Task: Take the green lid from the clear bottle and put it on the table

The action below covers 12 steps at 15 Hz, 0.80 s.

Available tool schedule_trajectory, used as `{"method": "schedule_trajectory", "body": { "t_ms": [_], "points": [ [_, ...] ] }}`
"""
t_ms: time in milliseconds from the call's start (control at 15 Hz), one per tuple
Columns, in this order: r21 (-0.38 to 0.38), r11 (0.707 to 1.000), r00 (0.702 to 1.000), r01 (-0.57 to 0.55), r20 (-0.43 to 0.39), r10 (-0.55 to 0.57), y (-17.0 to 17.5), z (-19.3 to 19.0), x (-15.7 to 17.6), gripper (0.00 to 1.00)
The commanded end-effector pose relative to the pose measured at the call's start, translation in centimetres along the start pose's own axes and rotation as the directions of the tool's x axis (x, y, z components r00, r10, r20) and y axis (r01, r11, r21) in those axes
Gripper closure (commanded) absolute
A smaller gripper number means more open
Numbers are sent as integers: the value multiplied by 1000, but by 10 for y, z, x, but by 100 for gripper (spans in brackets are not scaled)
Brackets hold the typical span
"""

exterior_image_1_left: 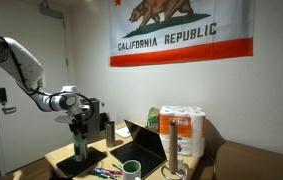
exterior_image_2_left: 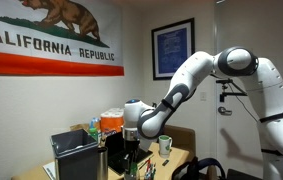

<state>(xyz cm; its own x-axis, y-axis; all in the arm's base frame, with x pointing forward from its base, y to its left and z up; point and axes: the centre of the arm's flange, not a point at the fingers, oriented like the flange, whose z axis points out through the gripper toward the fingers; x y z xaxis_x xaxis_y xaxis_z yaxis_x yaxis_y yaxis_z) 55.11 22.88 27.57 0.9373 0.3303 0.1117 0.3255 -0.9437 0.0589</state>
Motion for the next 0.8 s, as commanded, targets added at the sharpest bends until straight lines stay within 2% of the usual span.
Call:
{"method": "schedule_trajectory", "body": {
  "t_ms": [0, 733],
  "points": [
    [-11, 1000, 1000, 10, -24, -11, 0, -3, 4, 60],
    [-31, 999, 998, 21, -67, -23, 4, -31, 19, 60]
  ]
}}
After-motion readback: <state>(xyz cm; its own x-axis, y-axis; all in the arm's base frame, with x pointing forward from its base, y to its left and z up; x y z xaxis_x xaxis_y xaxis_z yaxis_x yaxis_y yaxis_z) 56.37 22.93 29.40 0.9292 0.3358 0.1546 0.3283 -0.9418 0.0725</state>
